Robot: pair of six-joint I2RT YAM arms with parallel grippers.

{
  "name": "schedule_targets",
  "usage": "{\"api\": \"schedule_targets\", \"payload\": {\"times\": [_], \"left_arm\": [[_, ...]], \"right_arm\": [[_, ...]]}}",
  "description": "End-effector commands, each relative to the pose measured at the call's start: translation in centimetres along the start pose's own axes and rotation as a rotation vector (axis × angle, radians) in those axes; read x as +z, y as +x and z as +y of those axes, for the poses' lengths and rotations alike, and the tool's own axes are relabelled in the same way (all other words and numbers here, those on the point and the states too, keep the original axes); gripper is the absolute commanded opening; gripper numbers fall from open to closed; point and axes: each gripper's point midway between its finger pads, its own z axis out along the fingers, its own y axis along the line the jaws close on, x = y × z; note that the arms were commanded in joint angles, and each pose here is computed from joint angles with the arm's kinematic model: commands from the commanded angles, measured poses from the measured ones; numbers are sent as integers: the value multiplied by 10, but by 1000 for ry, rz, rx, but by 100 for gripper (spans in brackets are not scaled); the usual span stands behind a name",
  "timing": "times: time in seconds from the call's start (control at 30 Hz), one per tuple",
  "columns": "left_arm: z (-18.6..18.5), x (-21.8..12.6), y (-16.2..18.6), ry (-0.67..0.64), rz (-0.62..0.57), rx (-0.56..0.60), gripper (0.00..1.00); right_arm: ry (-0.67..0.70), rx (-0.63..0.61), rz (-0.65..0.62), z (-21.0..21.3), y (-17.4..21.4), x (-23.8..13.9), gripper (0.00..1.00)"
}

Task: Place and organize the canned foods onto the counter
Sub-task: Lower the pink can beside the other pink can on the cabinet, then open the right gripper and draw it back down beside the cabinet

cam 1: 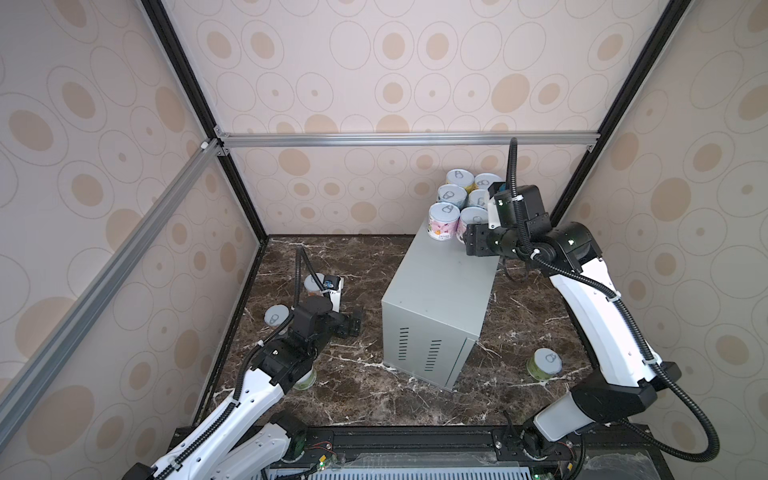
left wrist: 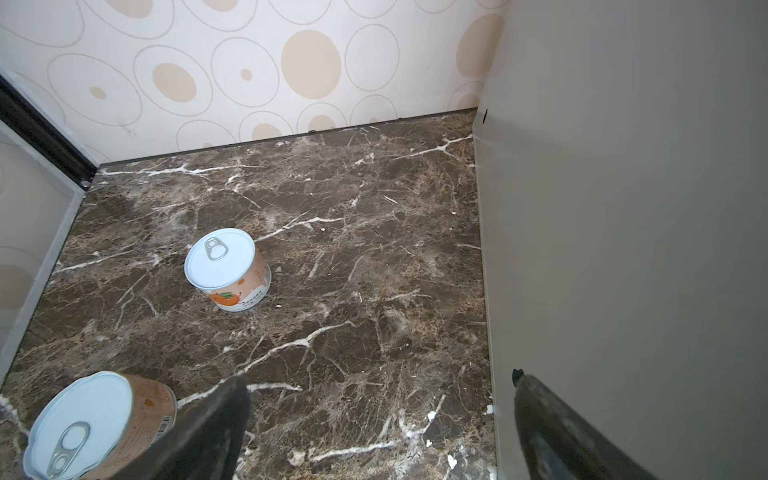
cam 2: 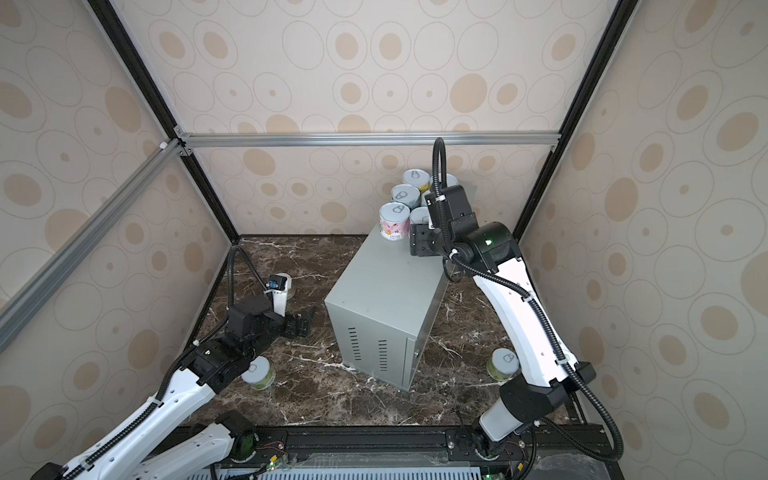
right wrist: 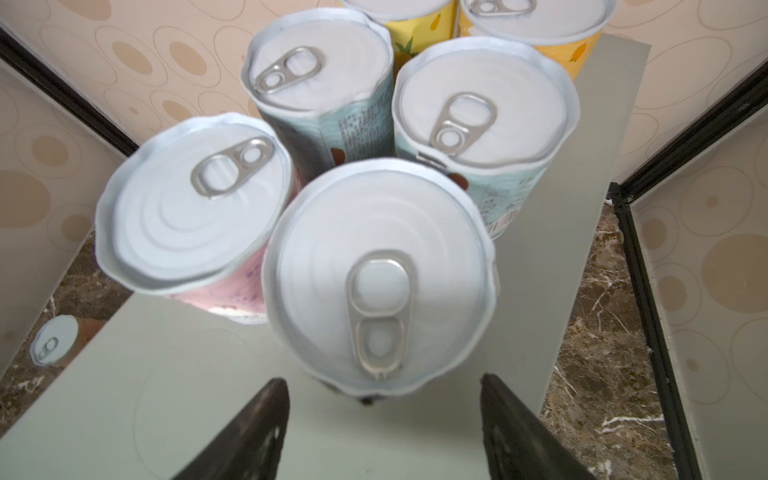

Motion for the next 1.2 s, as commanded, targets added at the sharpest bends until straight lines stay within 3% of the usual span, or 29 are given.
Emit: {"api": "schedule_targets", "payload": {"times": [0.0,0.33,0.47,0.77,1.17], "left_arm": [[12,-1,-3,-67,-18,8,99],[31,-12,-16,-161,-74,-62,99],[42,-17,-22,-227,-42,-80,99],[55,-12,-15,-215,59,-177,99],[74,17,-22,-202,156,-247,99]], "right_arm": [[-21,4,-26,-5,6,-24,81],[-74,36,-110,-21,28,-72,90],[-46,59,-136,-36,47,-83,92],[82,128,-166,-74,100,-73,96],[118,332,-183,-112,161,-46,99]]}}
